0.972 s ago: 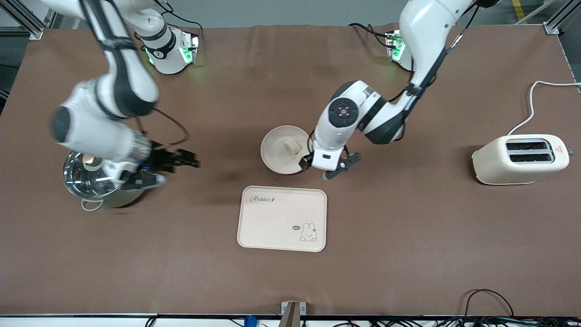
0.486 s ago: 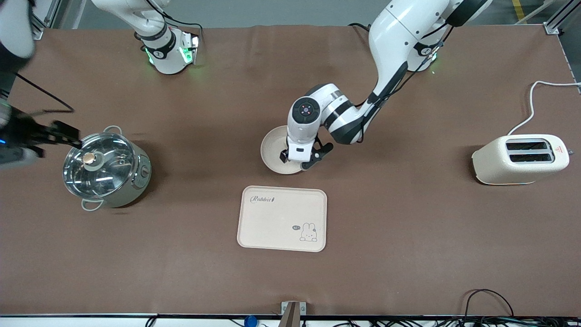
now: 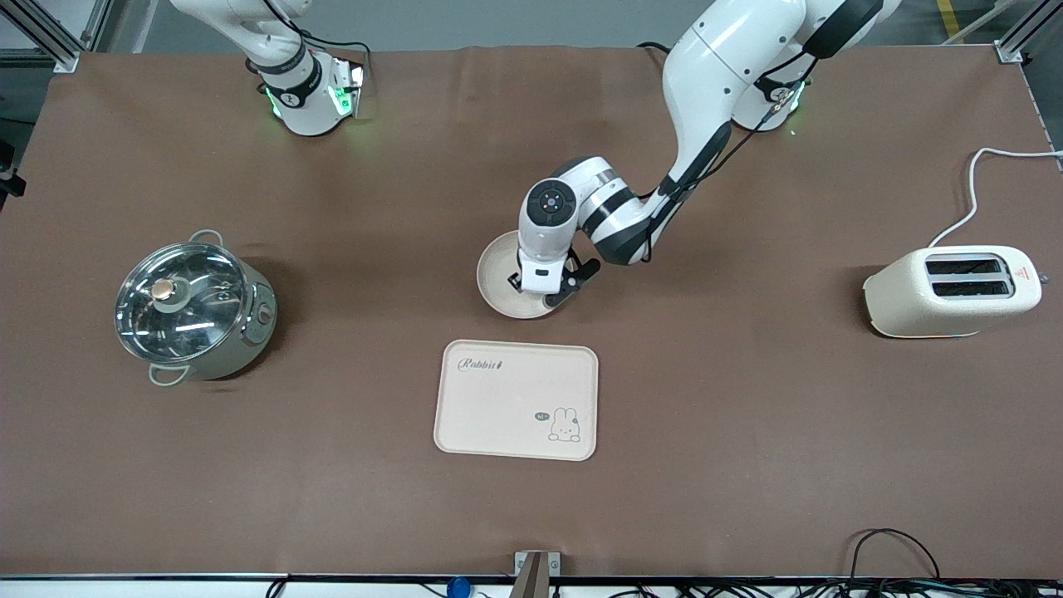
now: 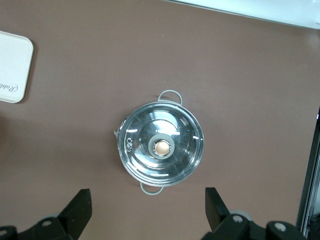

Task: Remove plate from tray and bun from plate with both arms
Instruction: 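Grasp the small bun on the plate with the left gripper, then carry the bun with the left gripper toward the toaster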

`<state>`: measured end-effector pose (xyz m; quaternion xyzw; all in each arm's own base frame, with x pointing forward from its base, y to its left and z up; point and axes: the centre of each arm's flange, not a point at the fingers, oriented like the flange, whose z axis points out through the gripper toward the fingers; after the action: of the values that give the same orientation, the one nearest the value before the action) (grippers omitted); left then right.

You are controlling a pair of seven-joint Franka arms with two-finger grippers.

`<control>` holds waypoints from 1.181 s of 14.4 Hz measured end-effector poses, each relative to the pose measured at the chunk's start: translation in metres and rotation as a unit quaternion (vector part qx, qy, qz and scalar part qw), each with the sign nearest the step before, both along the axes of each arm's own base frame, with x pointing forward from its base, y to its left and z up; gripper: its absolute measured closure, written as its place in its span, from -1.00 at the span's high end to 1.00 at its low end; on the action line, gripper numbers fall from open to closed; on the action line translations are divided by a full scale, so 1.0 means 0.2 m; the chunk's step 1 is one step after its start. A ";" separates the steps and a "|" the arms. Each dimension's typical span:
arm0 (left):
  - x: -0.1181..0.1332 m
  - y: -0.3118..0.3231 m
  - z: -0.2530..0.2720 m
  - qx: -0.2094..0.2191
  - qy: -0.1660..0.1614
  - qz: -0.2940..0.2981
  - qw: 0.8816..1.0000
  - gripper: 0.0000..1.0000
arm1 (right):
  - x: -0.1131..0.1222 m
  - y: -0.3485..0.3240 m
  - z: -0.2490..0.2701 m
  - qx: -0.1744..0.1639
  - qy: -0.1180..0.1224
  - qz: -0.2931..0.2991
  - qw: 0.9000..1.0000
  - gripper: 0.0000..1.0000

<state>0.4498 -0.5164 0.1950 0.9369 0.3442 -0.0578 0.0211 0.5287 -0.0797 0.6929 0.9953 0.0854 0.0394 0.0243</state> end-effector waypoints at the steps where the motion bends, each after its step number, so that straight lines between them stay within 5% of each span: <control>1: 0.00 0.00 0.00 0.000 0.000 0.002 1.000 0.09 | 0.01 0.01 -0.02 0.001 0.006 0.002 1.000 1.00; 5: 0.01 0.00 0.01 0.000 -0.001 0.012 1.000 -0.62 | 0.03 0.03 -0.06 0.001 0.016 0.004 1.000 1.00; 8: 0.01 0.00 0.01 0.000 -0.001 0.012 1.000 -0.89 | 0.03 0.06 -0.06 0.002 0.017 0.005 1.000 1.00; 17: 0.21 0.06 0.35 0.029 -0.004 0.021 0.999 -0.89 | 0.03 0.11 -0.07 0.002 0.023 0.012 1.000 1.00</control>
<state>0.4909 -0.5051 0.2647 0.9298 0.3654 -0.0435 -0.0030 0.5350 -0.0569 0.6791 0.9948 0.0982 0.0173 0.0194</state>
